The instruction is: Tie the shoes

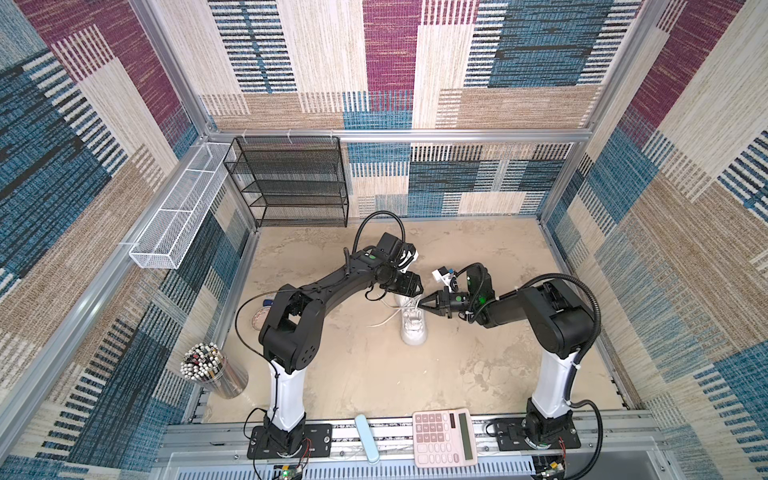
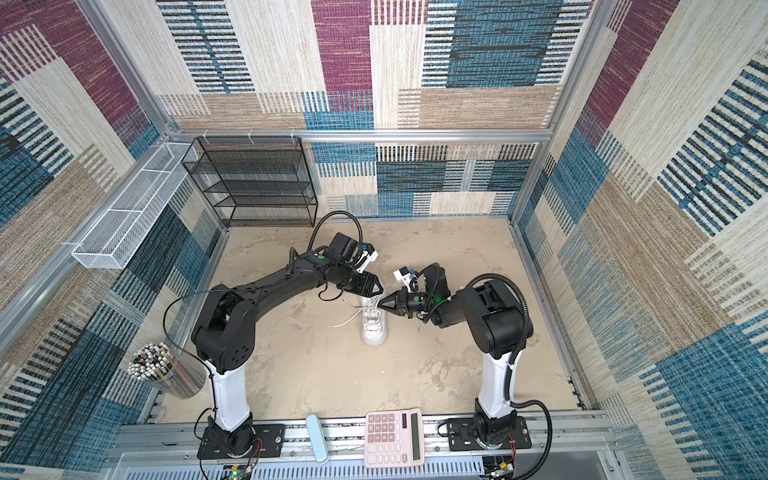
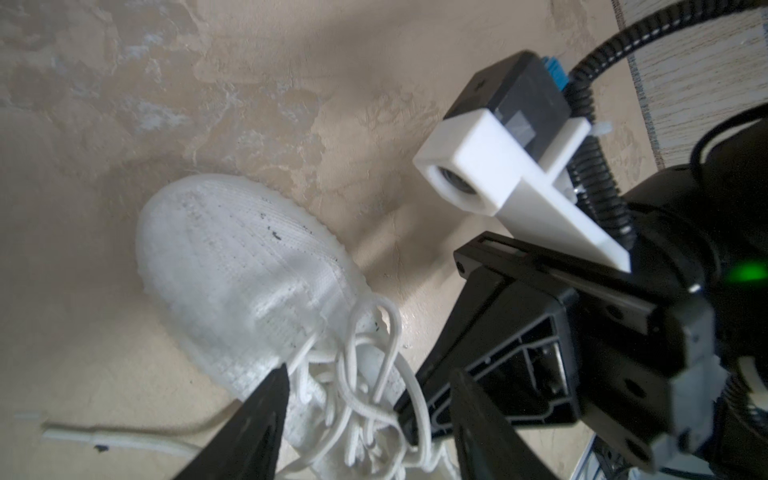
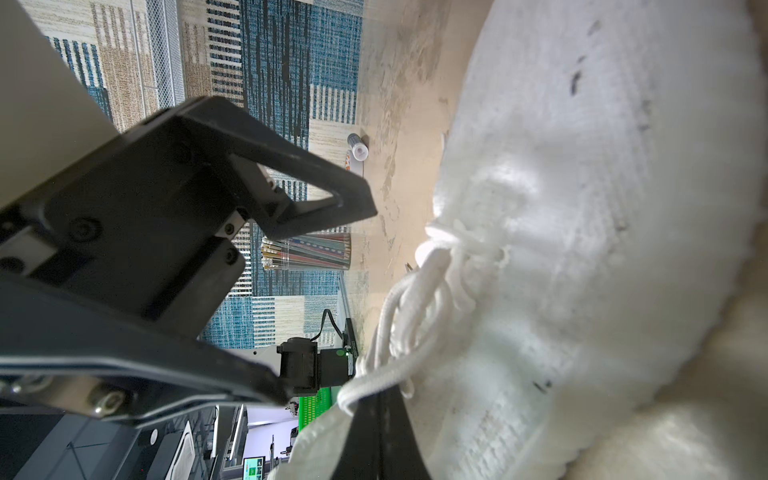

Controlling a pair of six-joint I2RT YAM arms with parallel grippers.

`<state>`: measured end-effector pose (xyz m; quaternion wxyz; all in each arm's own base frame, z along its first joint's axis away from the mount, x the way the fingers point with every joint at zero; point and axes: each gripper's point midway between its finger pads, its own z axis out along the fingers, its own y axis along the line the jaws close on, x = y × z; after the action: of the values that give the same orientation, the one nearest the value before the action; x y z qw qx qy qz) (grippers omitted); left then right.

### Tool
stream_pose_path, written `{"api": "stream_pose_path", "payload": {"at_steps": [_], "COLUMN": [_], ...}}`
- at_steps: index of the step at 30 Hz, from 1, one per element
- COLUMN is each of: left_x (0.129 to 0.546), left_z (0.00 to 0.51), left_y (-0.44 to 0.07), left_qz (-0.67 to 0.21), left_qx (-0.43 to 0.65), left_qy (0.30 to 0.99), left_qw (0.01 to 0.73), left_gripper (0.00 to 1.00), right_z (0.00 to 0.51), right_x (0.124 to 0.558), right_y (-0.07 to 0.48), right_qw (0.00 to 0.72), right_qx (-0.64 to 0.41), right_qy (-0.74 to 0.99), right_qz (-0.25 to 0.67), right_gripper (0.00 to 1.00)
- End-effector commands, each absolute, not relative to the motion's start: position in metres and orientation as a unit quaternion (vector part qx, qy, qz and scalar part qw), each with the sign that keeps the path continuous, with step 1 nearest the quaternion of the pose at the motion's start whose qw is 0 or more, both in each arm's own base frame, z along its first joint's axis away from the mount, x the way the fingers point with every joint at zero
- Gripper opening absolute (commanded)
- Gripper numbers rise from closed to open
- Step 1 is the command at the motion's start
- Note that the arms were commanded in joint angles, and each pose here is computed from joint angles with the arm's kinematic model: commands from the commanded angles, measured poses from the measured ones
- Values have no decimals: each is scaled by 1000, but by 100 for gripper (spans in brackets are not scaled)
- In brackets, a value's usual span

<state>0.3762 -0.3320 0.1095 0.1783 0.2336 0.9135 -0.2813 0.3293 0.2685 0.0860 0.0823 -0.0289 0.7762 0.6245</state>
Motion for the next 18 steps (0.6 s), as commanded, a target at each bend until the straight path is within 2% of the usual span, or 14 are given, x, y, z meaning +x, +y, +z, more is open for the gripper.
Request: {"api": "stream_pose_path", "payload": {"at_steps": [1,18], "left_x": [379,387], "left_z": [107,87], "left_y": [-336,-347], "left_qz": [-280,-262], "left_qx": [240,246], "left_qy": [913,919], "left_qw": [177,164], "left_gripper": [65,59], "right_z": [91,92], "right_x": [333,332], "right_y": [269,269], "right_qw": [96,94], "right_qx": [-35,-37], "right_qy": [774,773], "right_qz": [625,627], "right_gripper": [0,0]}}
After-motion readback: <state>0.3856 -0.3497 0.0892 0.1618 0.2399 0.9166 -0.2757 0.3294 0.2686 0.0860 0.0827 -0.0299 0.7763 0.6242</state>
